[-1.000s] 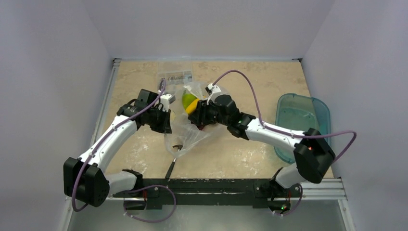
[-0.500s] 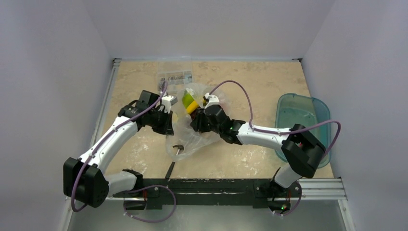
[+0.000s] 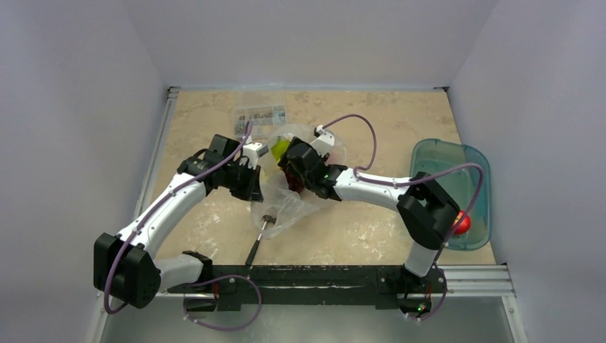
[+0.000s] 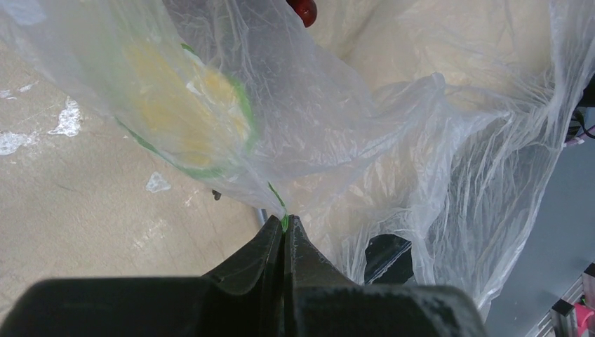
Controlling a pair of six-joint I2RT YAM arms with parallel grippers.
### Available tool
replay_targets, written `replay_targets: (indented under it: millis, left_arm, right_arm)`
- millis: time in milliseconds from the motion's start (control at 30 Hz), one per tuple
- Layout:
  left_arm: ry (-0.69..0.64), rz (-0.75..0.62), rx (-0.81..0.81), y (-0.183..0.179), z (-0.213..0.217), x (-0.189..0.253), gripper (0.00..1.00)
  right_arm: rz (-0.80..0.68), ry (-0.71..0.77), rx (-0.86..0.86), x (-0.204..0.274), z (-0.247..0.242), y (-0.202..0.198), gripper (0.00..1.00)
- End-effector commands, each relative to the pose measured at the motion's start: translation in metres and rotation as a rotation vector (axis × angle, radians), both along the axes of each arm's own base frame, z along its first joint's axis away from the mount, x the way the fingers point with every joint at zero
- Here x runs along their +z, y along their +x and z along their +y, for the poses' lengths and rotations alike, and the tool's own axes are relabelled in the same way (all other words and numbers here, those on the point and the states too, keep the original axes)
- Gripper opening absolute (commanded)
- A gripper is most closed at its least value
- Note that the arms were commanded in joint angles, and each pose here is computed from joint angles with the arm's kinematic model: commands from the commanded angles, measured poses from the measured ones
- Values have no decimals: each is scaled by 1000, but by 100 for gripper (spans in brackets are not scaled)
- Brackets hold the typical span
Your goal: Take the fake fruits out of the plastic bag
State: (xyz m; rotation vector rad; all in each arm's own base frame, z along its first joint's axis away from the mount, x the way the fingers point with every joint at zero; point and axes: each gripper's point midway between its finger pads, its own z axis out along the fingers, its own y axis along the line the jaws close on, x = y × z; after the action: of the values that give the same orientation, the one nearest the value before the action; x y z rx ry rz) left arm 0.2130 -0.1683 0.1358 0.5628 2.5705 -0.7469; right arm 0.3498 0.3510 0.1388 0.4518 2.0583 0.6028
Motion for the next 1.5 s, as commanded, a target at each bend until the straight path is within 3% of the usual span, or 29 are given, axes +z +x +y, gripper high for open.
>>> replay_targets:
  millis: [0, 233, 567, 867, 1100, 1467]
  left_arm:
    - [-37, -48, -43, 0, -8, 9, 0]
    - [-39, -46, -55, -2, -10, 9, 0]
    - [-34, -44, -69, -4, -12, 7, 0]
    - [-9, -50, -63, -2, -10, 4, 0]
    - [8, -67, -50, 2, -7, 5, 0]
    - [16, -93, -39, 5, -5, 8, 0]
  right_arm:
    - [-14, 38, -184, 3, -11, 24, 73]
    - [-48, 35, -206, -6, -7, 50, 65]
    - [-85, 40, -201, -9, 1, 72, 65]
    - [-63, 62, -160, -11, 11, 72, 36]
    - [-52, 117, -98, 14, 0, 55, 13]
    - [12, 311, 65, 45, -21, 28, 3]
